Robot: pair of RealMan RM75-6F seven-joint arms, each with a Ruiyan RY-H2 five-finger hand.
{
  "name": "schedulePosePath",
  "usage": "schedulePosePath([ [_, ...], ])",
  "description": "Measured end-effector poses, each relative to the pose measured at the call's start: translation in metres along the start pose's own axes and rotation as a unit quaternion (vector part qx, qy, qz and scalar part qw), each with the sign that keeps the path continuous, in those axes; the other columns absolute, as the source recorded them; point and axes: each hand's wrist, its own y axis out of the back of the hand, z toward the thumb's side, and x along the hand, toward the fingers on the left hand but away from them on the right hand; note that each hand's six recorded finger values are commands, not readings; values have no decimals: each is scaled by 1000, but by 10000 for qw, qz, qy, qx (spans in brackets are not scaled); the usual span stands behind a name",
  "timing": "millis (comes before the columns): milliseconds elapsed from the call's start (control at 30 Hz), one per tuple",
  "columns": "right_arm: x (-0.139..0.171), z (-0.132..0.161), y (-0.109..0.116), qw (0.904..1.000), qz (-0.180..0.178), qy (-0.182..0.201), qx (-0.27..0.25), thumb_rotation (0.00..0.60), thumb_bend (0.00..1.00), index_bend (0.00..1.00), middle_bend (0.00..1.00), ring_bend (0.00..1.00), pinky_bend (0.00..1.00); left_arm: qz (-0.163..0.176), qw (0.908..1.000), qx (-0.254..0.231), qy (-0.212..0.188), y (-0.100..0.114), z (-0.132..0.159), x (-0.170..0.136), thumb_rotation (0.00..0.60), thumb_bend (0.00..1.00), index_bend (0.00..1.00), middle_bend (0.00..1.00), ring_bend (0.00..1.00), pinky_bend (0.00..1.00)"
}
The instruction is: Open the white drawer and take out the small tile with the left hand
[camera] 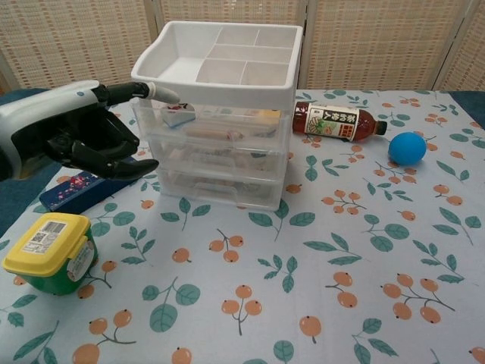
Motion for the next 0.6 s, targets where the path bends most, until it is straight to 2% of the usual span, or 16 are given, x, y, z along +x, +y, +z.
schedulePosePath([
  [133, 1, -1, 1, 10000, -10, -19, -7, 600, 198, 0, 44, 0, 0, -42, 9996, 256, 78, 0, -3, 7, 600, 292, 155, 919, 1000, 1000],
  [400, 2, -4, -1, 10000, 11, -47, -30, 600, 198, 0, 44, 0, 0, 73, 9994, 310, 152, 1, -5, 17, 600, 292, 155, 919, 1000, 1000],
  [600, 1, -5, -2, 10000, 33, -55, -40, 600, 198, 0, 44, 0, 0, -26, 9988, 458, 195, 1, -6, 23, 600, 292, 158, 919, 1000, 1000],
])
